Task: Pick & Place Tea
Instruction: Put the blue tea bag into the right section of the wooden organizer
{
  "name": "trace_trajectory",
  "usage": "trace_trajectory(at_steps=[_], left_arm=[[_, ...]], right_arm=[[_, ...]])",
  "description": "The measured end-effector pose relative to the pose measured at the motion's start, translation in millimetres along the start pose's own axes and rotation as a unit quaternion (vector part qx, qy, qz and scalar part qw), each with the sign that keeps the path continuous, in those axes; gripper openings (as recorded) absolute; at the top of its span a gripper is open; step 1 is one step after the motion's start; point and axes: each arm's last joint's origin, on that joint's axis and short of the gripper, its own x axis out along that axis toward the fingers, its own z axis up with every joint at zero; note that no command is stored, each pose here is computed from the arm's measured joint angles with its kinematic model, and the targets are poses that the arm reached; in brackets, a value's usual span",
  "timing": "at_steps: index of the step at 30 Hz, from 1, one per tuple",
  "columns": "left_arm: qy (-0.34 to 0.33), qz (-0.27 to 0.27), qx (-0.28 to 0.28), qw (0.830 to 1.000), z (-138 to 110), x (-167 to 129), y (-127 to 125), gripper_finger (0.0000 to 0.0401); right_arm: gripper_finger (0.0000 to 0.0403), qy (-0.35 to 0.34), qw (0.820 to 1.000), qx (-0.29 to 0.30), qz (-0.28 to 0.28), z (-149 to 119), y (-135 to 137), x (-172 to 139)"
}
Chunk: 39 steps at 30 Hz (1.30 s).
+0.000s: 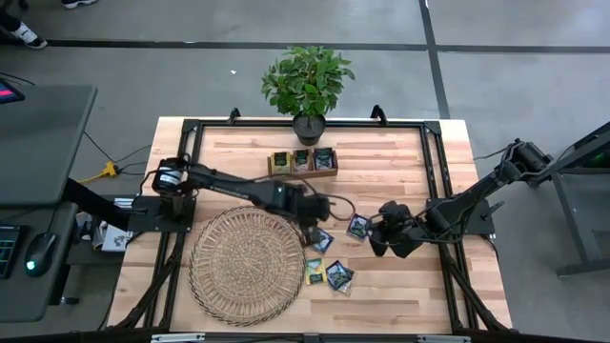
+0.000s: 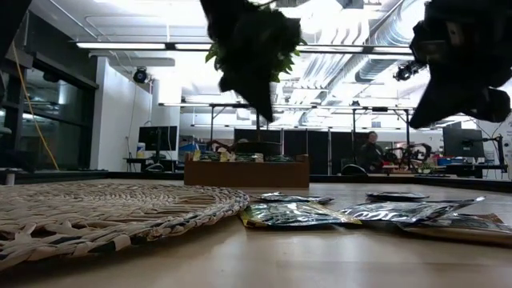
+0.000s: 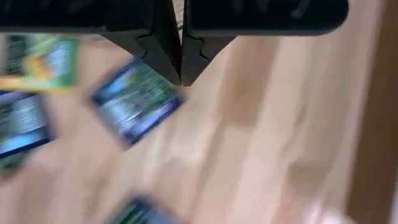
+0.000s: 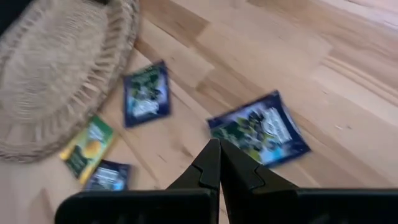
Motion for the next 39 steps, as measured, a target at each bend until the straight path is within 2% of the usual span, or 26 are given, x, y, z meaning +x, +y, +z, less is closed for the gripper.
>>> trace_trajectory(at_steps=[3,6,8,11,17,20,24,31,35,39], left_arm=[[-0.044,-0.043,-0.007,0.998,6.7,10.2,-18.1,0.0001],[-0.041,-0.053,-0.021,0.998,4.0,20.9,-24.1,0.0001],[-0.073,-0.088,-0.047,0.992,13.3,27.4,-29.0,0.0001],[-0.055,-0.119,-0.057,0.990,10.6,40.3,-32.3,0.0000],[-0.080,-0.168,-0.059,0.981,16.9,51.8,-38.9,0.0000],[-0.083,-0.161,-0.073,0.981,20.1,53.2,-31.3,0.0000],[-0.096,-0.158,-0.098,0.978,31.3,56.5,-6.5,0.0000],[-0.112,-0.211,-0.122,0.963,48.7,58.6,33.9,0.0000],[-0.134,-0.218,-0.117,0.960,54.8,57.9,44.1,0.0000],[-0.157,-0.226,-0.097,0.956,58.8,56.1,43.9,0.0000]], right_arm=[[0.0000,0.012,1.000,0.007,-0.023,-1.8,-5.4,0.0],[0.0000,0.025,0.999,-0.004,-0.042,-3.4,-10.1,-0.1],[0.0000,0.030,0.998,-0.012,-0.054,-4.0,-12.8,-0.4],[0.0000,0.031,0.997,-0.019,-0.065,-4.3,-15.1,-0.7],[0.0000,0.037,0.997,-0.026,-0.066,-4.7,-15.5,-0.8],[0.0000,0.047,0.997,-0.028,-0.061,-5.7,-15.5,-0.3],[0.0000,0.056,0.998,0.002,-0.034,-15.0,-20.9,6.8],[0.0000,0.024,0.996,0.085,0.010,-27.2,-28.1,14.3],[0.0000,0.017,0.994,0.107,0.018,-23.7,-25.9,16.4],[0.0000,0.032,0.994,0.103,0.012,-25.6,-24.9,24.4]])
